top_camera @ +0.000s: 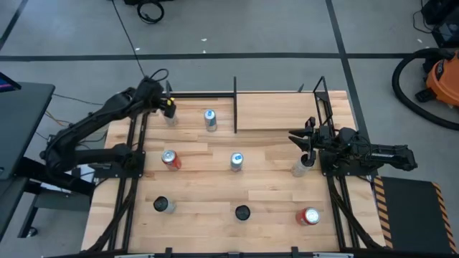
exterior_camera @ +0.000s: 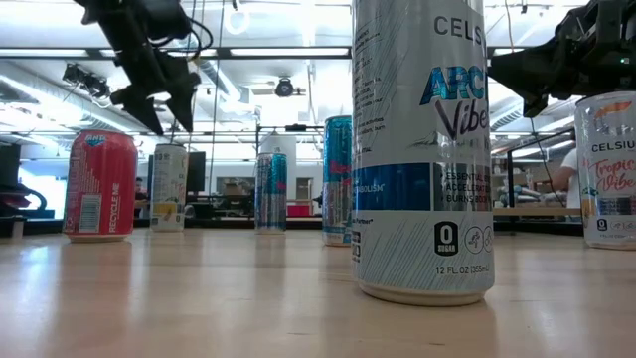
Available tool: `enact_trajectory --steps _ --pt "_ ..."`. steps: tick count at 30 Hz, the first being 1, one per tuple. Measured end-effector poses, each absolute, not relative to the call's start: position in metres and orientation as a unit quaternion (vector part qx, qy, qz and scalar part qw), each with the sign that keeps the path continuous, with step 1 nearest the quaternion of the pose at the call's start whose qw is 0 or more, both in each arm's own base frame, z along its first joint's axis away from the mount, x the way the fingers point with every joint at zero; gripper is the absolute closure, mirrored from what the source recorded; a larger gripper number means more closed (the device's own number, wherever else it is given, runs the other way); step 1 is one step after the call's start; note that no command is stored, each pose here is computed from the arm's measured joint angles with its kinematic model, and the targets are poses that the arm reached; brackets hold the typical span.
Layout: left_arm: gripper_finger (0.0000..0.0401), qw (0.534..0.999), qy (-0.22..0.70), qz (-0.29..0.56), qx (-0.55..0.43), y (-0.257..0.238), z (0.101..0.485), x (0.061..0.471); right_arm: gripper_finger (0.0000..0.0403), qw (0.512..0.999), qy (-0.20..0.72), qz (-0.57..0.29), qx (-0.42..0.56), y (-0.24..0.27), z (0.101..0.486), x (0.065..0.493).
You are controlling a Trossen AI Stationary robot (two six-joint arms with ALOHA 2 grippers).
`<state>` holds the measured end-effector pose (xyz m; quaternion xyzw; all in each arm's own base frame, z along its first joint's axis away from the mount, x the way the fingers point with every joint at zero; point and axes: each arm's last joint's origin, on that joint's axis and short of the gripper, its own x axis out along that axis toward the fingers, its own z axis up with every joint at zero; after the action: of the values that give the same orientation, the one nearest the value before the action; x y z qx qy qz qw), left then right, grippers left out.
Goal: Place canned beverage on shelf
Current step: Put the top white yellow soda can on the shelf
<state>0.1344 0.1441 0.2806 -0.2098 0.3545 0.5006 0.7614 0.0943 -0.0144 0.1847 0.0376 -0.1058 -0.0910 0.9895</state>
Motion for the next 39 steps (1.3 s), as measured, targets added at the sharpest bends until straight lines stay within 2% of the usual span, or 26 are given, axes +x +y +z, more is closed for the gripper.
enact_trajectory --steps 15,28,39 --pt "0.0012 0.746 0.392 0.487 -0.228 0.153 0.266 0.143 0.0290 0.989 -0.106 -0.091 0.038 -0.014 0.185 0.094" --pt "0.0012 0.722 0.446 0.480 -0.225 0.149 0.261 0.134 0.0290 0.989 -0.106 -0.091 0.038 -0.014 0.185 0.094" --pt "0.0012 0.727 0.452 0.469 -0.217 0.142 0.262 0.138 0.0290 0.989 -0.106 -0.091 0.038 -0.014 0.185 0.094"
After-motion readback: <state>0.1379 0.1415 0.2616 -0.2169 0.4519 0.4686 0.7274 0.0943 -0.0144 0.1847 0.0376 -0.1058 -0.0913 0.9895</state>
